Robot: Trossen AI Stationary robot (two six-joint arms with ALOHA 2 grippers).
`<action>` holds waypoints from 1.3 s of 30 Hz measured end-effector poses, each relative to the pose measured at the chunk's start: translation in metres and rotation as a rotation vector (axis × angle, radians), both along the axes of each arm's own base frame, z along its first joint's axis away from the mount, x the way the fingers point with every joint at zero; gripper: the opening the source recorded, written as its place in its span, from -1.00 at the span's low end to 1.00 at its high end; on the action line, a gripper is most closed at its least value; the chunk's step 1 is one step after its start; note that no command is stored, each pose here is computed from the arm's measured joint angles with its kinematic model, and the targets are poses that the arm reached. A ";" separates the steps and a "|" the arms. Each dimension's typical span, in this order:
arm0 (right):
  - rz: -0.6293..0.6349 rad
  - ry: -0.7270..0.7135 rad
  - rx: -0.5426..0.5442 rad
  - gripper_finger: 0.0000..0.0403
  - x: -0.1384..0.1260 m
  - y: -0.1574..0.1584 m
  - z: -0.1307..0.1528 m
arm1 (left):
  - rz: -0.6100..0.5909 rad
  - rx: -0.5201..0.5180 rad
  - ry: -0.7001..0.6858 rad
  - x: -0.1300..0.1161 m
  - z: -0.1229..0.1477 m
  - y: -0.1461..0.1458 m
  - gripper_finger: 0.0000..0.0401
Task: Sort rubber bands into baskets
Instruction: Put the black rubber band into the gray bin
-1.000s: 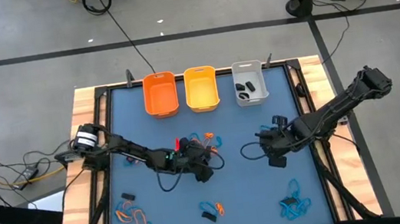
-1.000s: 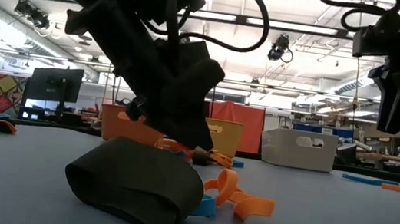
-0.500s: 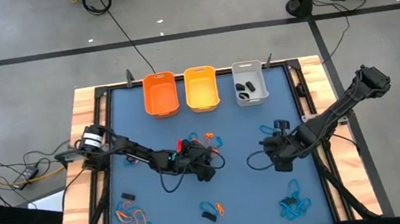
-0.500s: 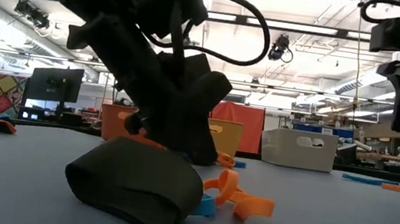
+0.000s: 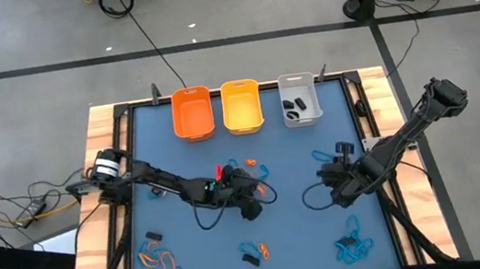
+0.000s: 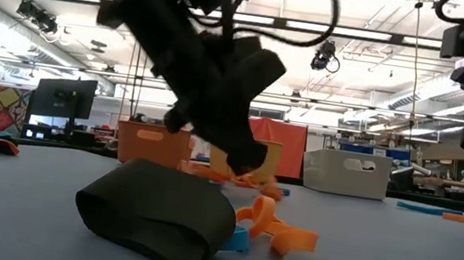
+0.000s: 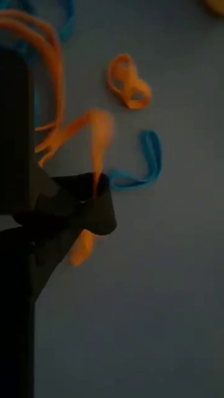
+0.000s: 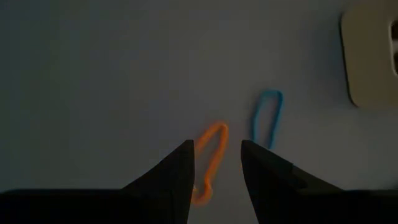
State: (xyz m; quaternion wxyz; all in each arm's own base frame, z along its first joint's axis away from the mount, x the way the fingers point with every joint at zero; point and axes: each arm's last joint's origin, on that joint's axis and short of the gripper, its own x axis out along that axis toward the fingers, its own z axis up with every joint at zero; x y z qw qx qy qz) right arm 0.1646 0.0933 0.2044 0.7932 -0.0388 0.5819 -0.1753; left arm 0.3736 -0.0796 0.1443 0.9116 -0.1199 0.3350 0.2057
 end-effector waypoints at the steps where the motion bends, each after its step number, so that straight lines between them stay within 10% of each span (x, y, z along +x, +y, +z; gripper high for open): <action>1: 0.005 -0.014 0.001 -0.28 0.000 0.001 -0.002 | 0.005 0.035 0.033 -0.001 0.001 0.001 -0.93; 24: 0.151 -0.161 0.192 -0.28 0.017 0.007 -0.029 | -0.300 -0.146 0.199 0.006 0.017 -0.015 -0.46; 39: 0.141 -0.157 0.194 -0.28 0.017 0.006 -0.029 | -0.250 -0.159 0.249 -0.001 0.013 -0.022 -0.24</action>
